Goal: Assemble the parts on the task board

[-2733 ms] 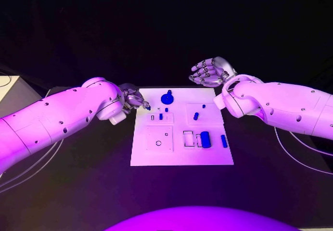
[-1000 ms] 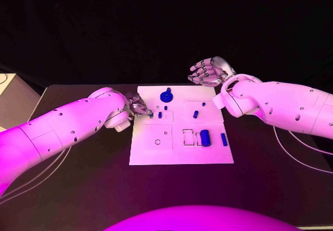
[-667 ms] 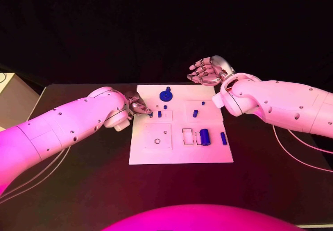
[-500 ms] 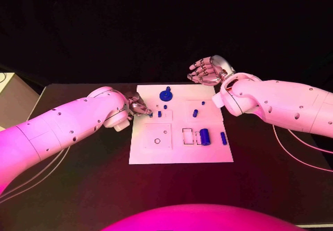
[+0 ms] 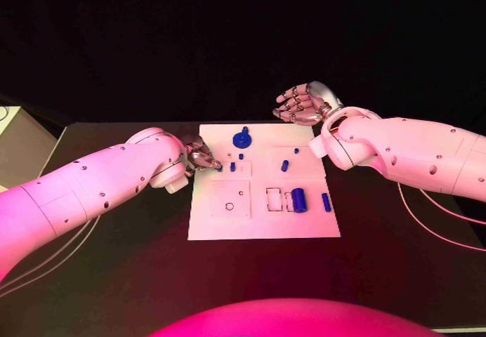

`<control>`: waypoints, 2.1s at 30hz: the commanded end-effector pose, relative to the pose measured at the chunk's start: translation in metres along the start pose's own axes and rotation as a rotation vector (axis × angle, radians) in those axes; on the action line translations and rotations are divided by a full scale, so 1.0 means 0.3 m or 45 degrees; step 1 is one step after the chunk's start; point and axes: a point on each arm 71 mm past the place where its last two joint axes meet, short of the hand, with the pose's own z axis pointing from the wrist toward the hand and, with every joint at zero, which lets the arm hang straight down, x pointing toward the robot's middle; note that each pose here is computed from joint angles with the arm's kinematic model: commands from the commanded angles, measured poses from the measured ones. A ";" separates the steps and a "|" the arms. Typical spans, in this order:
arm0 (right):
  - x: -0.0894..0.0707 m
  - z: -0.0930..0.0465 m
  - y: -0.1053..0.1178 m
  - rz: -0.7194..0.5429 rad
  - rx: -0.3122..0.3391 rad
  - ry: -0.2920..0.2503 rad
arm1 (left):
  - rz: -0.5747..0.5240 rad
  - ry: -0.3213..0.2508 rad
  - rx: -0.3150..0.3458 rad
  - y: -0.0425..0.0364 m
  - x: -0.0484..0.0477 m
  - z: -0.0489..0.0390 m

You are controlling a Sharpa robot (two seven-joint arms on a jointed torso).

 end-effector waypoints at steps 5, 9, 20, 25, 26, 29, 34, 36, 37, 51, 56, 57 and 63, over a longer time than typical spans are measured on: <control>0.004 0.000 0.003 0.000 -0.014 0.014 | -0.006 0.000 -0.001 0.005 0.000 0.002; 0.004 0.000 0.002 0.000 -0.014 0.014 | -0.009 0.003 -0.002 0.008 -0.002 0.002; 0.008 0.001 0.000 0.000 -0.012 0.016 | -0.024 0.029 0.017 0.003 -0.020 -0.003; 0.009 0.002 0.000 0.000 -0.012 0.017 | -0.050 0.052 0.039 -0.010 -0.038 -0.011; 0.009 0.002 0.000 0.000 -0.012 0.017 | -0.054 0.059 0.043 -0.013 -0.040 -0.013; 0.009 0.002 0.000 0.000 -0.012 0.017 | -0.070 0.096 0.048 -0.019 -0.052 -0.019; 0.010 0.003 0.000 0.000 -0.011 0.017 | -0.053 0.177 0.039 -0.033 -0.080 -0.026; 0.011 0.003 0.000 0.000 -0.012 0.017 | -0.038 0.209 0.031 -0.041 -0.091 -0.027; 0.011 0.003 0.001 0.000 -0.012 0.018 | -0.030 0.222 0.026 -0.046 -0.095 -0.026; 0.017 0.006 0.004 0.001 -0.014 0.020 | 0.175 0.178 -0.071 -0.086 -0.142 0.010; 0.020 0.007 0.006 0.002 -0.015 0.022 | 0.188 0.138 -0.084 -0.090 -0.143 0.019; 0.020 0.007 0.007 0.002 -0.015 0.022 | 0.189 0.129 -0.085 -0.091 -0.142 0.021; 0.023 0.007 0.008 0.003 -0.017 0.024 | 0.193 0.084 -0.082 -0.100 -0.138 0.025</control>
